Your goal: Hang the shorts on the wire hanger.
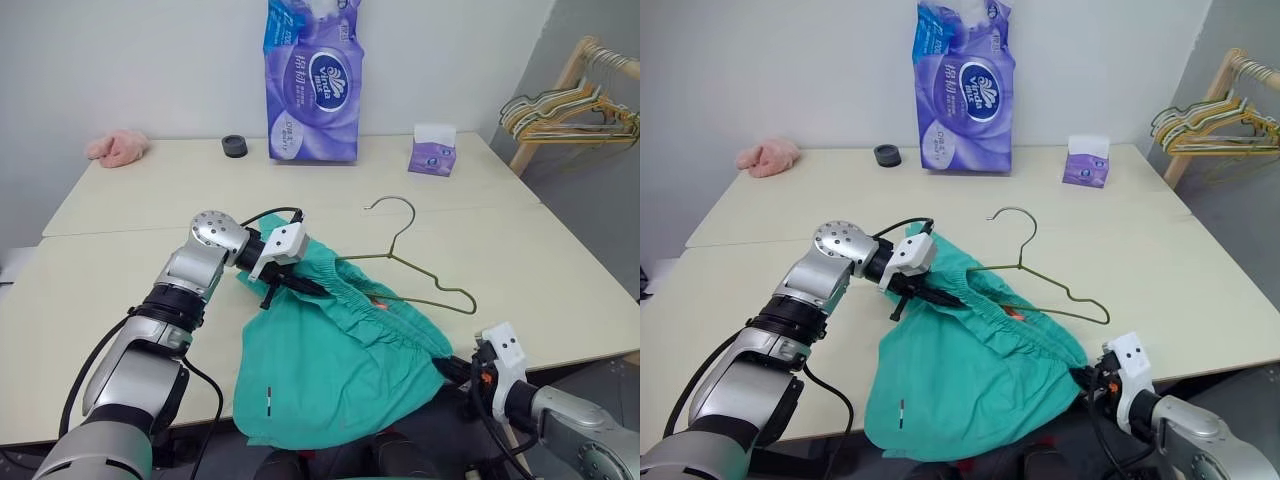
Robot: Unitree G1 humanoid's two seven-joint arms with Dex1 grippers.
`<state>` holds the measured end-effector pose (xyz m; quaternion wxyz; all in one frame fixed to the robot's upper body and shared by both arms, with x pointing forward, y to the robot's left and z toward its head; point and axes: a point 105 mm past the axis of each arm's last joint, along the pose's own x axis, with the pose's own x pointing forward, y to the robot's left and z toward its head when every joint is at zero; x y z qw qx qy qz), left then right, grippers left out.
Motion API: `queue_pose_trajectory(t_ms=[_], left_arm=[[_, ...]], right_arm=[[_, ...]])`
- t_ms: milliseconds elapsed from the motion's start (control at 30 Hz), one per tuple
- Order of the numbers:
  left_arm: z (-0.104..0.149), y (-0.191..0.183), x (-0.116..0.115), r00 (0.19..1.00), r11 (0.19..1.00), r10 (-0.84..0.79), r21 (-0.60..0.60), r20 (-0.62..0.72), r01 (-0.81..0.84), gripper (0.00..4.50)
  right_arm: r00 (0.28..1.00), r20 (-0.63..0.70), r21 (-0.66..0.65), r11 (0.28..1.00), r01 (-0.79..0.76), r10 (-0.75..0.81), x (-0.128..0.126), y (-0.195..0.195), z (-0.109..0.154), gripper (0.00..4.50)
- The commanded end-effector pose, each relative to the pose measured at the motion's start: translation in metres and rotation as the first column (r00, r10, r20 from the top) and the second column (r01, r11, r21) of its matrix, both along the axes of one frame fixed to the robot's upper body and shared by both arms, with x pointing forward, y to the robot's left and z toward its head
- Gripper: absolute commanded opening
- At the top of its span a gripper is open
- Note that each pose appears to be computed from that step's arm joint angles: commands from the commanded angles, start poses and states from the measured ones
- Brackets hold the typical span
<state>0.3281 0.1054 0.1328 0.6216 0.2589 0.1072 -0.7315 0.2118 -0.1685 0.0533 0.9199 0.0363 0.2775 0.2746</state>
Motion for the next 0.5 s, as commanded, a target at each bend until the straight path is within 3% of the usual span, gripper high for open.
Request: queue_pose_trajectory(t_ms=[33, 233, 500], left_arm=[[0.018, 0.002, 0.001, 0.999, 0.999, 0.002, -0.037, 0.038, 0.000, 0.04], [0.018, 0.009, -0.008, 1.000, 1.000, -0.017, 0.000, 0.015, 0.017, 0.04], [0.016, 0.013, -0.008, 1.000, 1.000, -0.011, 0.027, 0.019, 0.010, 0.04]], right_arm=[[0.992, 0.120, -0.022, 0.999, 0.049, -0.046, 0.018, -0.018, 0.026, 0.00], [0.985, 0.150, -0.060, 0.994, 0.090, -0.080, 0.026, -0.043, 0.037, 0.00], [0.987, 0.154, -0.055, 0.997, 0.055, -0.046, 0.023, -0.039, 0.044, 0.00]])
